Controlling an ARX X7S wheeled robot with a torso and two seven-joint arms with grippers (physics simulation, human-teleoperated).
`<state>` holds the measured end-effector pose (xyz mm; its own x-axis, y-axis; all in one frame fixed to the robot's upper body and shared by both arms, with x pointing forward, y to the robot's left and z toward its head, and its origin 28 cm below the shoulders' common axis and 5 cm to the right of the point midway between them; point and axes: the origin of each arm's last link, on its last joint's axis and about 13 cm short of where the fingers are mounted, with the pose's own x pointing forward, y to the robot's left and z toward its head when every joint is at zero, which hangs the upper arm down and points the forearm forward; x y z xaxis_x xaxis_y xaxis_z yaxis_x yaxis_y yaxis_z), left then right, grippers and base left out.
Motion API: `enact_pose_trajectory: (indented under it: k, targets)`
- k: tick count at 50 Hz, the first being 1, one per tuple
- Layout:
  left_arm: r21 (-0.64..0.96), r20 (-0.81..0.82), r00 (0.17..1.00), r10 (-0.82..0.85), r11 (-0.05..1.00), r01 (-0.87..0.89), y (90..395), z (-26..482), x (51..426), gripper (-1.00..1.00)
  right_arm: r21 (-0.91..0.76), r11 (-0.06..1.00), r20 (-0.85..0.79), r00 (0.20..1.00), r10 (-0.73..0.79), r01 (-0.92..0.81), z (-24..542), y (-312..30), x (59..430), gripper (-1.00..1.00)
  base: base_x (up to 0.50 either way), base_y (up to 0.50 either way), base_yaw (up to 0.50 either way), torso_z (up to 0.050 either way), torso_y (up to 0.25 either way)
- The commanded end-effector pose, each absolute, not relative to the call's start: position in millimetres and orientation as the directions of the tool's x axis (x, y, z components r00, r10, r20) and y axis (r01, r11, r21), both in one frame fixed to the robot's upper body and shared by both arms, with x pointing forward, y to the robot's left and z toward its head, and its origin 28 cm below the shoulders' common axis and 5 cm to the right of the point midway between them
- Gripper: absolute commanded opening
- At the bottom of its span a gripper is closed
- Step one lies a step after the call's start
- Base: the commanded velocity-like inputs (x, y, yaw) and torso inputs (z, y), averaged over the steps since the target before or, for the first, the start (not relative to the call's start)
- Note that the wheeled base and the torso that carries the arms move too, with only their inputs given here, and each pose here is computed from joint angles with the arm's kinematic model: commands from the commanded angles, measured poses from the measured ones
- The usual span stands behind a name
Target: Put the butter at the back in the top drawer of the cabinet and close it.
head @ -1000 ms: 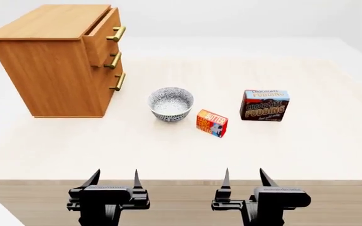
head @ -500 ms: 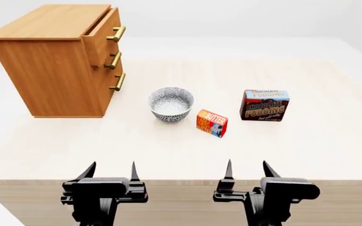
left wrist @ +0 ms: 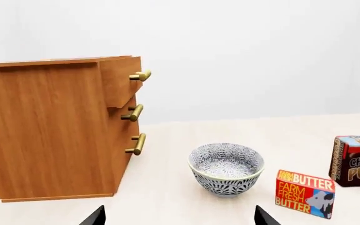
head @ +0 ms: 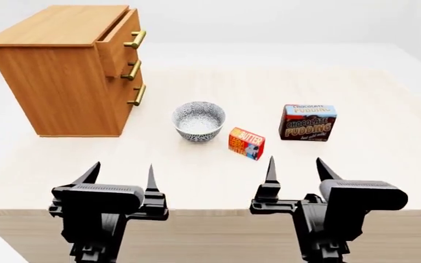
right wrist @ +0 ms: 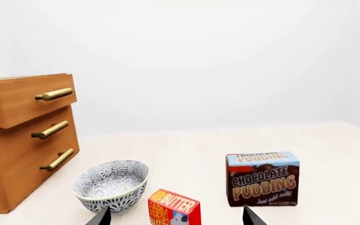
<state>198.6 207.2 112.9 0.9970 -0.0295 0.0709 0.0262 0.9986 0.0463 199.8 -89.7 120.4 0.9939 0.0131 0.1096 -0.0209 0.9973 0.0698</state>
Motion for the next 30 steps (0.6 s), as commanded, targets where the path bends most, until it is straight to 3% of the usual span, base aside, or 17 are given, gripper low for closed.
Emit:
enact_pose_trajectory:
  k: [1,30]
  targets:
    - [0.063,0.082,0.996,-0.046,0.997,0.041,205.8,124.5,194.4,1.0,0.066,0.996,0.141,0.989,0.052,-0.062,134.0,-88.3,192.1,1.0,0.5,0.0,0.0,0.0,0.0]
    - [0.053,0.065,0.996,-0.069,0.996,0.065,202.1,117.2,194.1,1.0,0.069,0.995,0.13,0.989,0.064,-0.073,130.1,-86.6,190.1,1.0,0.5,0.0,0.0,0.0,0.0]
